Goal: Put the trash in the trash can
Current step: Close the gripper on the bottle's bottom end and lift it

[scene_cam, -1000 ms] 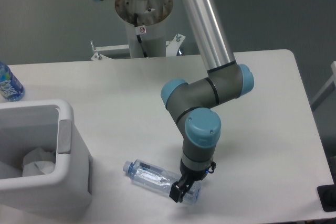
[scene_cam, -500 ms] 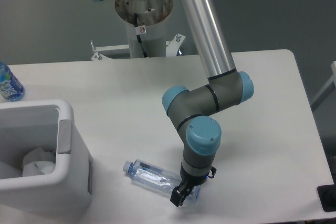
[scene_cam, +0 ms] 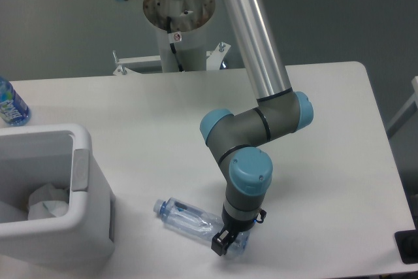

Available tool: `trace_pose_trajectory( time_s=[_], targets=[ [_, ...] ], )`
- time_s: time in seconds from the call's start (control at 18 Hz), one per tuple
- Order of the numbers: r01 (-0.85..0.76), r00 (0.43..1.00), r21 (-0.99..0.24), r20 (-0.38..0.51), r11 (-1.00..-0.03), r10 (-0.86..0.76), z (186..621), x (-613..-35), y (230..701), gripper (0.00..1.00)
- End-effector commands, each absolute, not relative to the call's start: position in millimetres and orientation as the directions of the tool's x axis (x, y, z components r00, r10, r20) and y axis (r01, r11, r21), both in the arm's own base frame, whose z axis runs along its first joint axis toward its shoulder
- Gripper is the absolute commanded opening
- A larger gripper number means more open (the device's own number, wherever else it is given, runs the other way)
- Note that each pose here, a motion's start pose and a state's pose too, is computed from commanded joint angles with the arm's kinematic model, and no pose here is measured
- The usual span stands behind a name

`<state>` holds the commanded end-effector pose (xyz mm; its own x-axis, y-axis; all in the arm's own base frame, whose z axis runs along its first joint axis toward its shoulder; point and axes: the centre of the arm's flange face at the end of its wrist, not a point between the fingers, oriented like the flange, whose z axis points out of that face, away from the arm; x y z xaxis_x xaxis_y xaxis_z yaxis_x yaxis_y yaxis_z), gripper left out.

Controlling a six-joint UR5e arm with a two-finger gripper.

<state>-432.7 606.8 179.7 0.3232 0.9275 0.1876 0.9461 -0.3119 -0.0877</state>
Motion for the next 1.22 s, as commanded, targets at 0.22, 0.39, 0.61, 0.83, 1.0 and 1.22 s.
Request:
trace_pose_trajectory(
  time_s=[0.22,0.39,0.61,0.83,1.0,1.22],
  targets=[
    [0.946,0.324,-0.086,0.187,-0.313,0.927,180.4,-430.4,606.2,0.70],
    [0.945,0.326,-0.085,0.186,-0.315,0.927,181.0,-429.0,604.8,0.66],
    [0.943,0.330,-0.097,0.191,-0.317,0.924,190.3,-428.4,604.3,0.66],
    [0.941,0.336,-0.099,0.192,-0.323,0.922,193.9,-425.6,601.8,0.63],
    [0.939,0.340,-0.120,0.201,-0.321,0.919,210.1,-425.3,601.5,0.63],
    [0.933,0.350,-0.171,0.225,-0.317,0.909,247.8,-425.1,600.3,0.63]
  ],
)
